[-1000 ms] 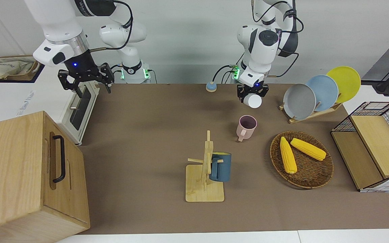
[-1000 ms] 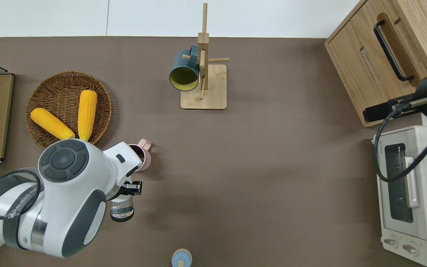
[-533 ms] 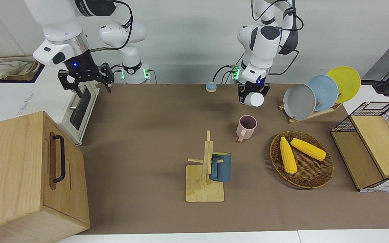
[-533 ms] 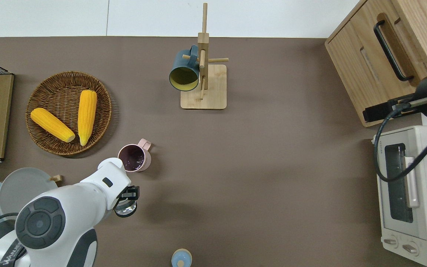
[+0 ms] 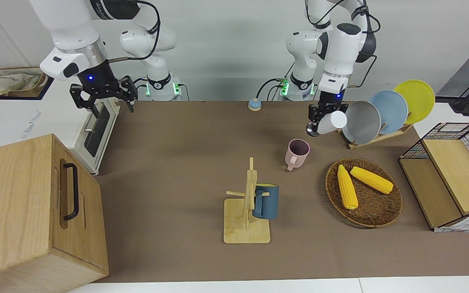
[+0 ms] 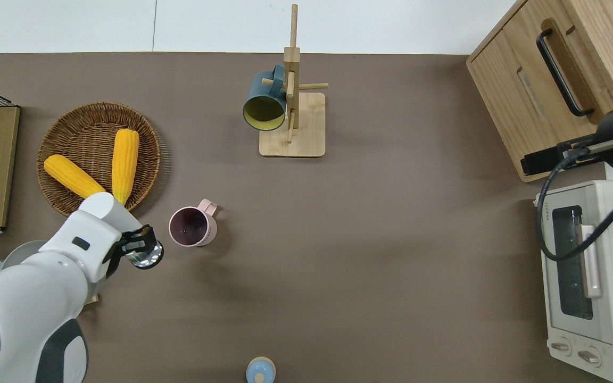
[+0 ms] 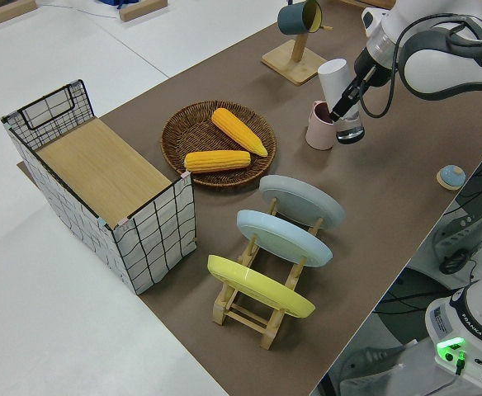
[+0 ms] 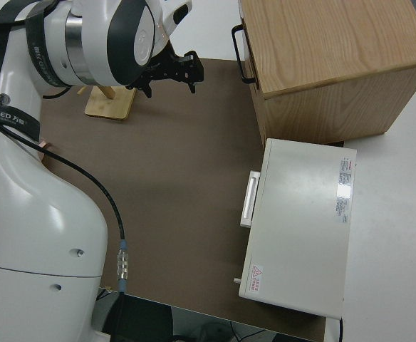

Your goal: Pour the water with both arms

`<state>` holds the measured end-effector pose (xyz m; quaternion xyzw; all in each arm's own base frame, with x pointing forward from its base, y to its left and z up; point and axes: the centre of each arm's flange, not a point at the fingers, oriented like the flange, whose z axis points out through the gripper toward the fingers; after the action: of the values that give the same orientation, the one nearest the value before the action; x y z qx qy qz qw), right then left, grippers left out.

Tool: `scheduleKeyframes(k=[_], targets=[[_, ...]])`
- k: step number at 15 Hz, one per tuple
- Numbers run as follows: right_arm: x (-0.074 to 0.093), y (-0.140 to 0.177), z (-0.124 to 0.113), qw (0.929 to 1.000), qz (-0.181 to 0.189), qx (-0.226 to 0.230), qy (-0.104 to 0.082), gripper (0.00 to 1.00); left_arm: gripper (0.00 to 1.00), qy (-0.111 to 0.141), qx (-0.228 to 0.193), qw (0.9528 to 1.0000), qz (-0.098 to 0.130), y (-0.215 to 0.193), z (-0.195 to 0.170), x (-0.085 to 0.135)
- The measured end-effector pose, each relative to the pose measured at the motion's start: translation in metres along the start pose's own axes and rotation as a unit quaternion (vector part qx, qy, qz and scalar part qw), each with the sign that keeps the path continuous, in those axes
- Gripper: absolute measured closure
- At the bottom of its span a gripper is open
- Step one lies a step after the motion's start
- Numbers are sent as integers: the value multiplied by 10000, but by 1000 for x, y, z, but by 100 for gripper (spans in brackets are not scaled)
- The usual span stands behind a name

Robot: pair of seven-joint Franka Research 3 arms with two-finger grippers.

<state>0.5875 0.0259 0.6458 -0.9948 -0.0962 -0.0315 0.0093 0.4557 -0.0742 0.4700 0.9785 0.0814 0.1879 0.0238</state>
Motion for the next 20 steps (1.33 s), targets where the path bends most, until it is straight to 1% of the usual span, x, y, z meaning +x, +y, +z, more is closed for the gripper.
scheduleKeyframes(k=[2,3,5,7,10,11,16,18,20], targets=[[0,0,0,10000,0,0,0,1,36,387,-14,9991,-171,-14,-11,16],[0,0,0,10000,0,0,0,1,36,539,63,9983,-211,-24,-18,25],[0,0,0,10000,0,0,0,1,36,763,257,9965,-230,-42,-31,41],[0,0,0,10000,0,0,0,1,36,1012,382,9937,-278,-61,-50,62],[0,0,0,10000,0,0,0,1,36,1372,509,9888,-288,-94,-81,100],[0,0,0,10000,0,0,0,1,36,1485,582,9869,-258,-112,-90,118],[0,0,0,10000,0,0,0,1,36,1596,708,9846,-126,-178,-91,167],[0,0,0,10000,0,0,0,1,36,1608,649,9848,-66,-207,-87,182],[0,0,0,10000,0,0,0,1,36,1606,573,9853,61,-235,-82,191]])
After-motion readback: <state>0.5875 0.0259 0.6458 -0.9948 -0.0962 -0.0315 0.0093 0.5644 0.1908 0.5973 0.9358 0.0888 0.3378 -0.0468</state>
